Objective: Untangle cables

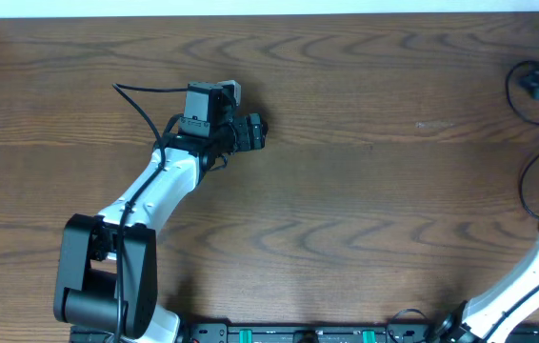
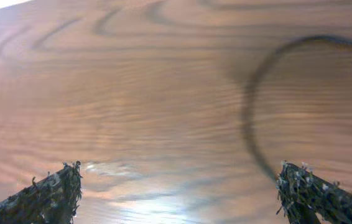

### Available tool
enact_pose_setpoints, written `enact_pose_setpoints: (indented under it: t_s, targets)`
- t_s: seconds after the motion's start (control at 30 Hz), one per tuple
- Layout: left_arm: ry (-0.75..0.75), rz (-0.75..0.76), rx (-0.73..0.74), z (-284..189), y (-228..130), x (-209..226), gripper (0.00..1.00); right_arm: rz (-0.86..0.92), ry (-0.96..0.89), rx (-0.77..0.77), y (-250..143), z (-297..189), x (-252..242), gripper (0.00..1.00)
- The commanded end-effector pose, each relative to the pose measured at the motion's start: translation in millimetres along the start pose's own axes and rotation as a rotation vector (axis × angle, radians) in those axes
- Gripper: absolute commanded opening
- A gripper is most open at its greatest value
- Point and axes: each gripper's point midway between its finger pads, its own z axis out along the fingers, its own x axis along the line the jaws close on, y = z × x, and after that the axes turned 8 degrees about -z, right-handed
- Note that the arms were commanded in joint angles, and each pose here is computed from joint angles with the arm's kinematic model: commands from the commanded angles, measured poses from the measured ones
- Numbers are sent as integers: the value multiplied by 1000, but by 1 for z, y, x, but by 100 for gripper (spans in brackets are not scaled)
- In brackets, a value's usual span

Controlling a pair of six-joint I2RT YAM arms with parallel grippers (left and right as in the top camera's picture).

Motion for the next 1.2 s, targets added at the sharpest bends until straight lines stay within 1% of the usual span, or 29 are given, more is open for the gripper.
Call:
enact_pose_setpoints:
  t_s: [0.0,0.1,0.33,0.53,0.73,1.17]
  targets:
    - [-20,12,-28,-8,10,-9,84,-111,1,84,10,17,54,99]
    - [-20,12,-28,-8,10,-9,84,-177,16,151,9,37,92,99]
    - [-20,12,-28,-8,10,-9,84,-312,114,183,13,67,173,99]
    - [-20,12,-28,-8,10,-9,84,-376,160,198,12,78,212,99]
    - [-20,12,-28,-8,10,-9,84,-399,177,203,10,81,226,99]
    - [-20,12,-28,-8,10,-9,84,-398,176,203,10,81,225,99]
